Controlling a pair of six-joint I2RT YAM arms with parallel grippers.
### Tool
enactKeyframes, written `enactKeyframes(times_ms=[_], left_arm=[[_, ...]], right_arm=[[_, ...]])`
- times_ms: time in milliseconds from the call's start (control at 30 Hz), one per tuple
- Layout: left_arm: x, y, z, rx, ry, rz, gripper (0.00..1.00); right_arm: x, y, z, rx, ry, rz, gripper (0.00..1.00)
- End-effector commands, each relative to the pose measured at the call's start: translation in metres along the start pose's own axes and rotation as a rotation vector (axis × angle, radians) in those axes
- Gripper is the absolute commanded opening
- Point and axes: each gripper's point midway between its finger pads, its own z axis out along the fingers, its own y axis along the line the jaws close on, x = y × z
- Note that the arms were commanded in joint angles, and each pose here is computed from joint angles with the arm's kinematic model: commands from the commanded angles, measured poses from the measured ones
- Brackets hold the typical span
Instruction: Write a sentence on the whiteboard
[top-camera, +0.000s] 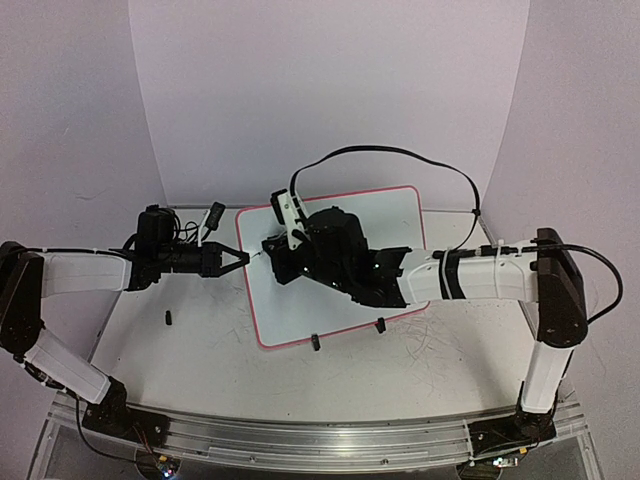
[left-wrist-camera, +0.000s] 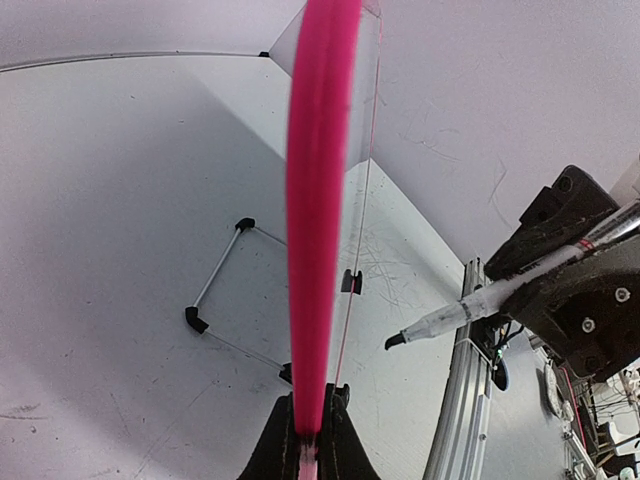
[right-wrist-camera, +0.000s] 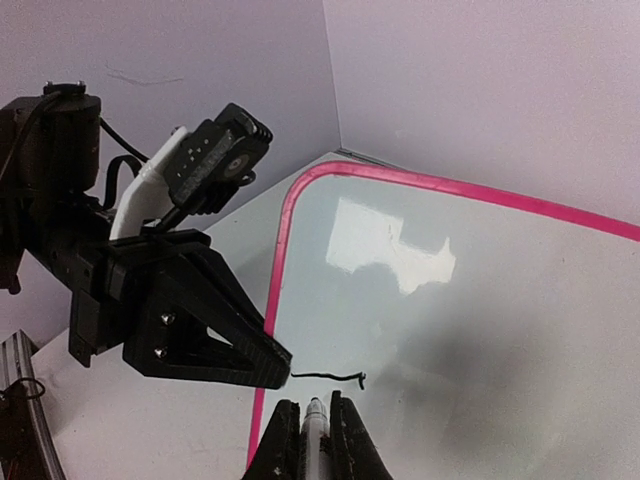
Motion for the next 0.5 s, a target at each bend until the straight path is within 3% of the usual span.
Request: enactKeyframes(times_ms=[0,467], left_arm=[[-0.014,0.004,-0.002,-0.025,-0.034,0.036,0.00],[-0.013,0.005,-0.001,-0.027,-0.031,0.036,0.00]], right_arm=[[-0.029,0.005,0.006,0.003,-0.069,0.002,0.00],[-0.018,-0.001,0.016,0.046,-0.035,0.004,0.00]])
